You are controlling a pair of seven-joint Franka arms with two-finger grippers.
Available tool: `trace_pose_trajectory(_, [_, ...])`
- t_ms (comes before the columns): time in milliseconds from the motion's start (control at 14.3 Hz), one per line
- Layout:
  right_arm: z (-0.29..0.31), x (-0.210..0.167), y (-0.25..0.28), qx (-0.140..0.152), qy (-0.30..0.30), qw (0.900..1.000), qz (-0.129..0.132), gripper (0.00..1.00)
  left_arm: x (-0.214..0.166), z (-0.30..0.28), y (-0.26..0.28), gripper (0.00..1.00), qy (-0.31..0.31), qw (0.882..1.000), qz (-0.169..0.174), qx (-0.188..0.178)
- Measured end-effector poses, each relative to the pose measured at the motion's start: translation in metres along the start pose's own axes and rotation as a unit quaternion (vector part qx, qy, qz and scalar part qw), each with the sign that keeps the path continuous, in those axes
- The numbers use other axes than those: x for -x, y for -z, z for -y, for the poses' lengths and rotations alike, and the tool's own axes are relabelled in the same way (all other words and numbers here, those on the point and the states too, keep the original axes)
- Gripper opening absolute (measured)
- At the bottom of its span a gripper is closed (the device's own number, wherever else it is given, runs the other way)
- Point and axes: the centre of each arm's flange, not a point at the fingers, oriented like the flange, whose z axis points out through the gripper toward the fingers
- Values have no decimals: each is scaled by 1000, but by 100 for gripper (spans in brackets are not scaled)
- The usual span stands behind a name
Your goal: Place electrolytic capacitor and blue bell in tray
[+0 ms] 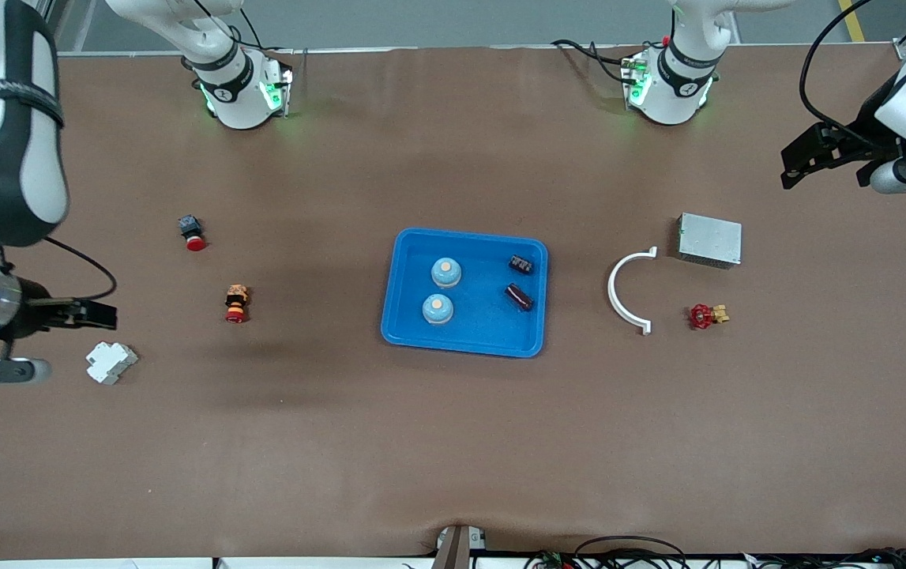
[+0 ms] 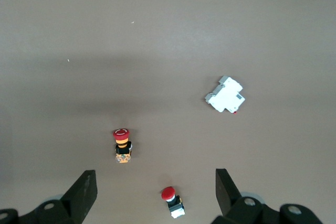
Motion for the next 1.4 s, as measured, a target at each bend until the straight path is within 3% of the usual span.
trace_pose_trajectory(909, [-52,103,74,-16,-20,999,-32,100,0,0,2,100,0,1000,-2,0])
trace_pose_trajectory(1399, [-52,122,89,-28,-23,999,-32,100,0,1,10,100,1,1000,-11,2])
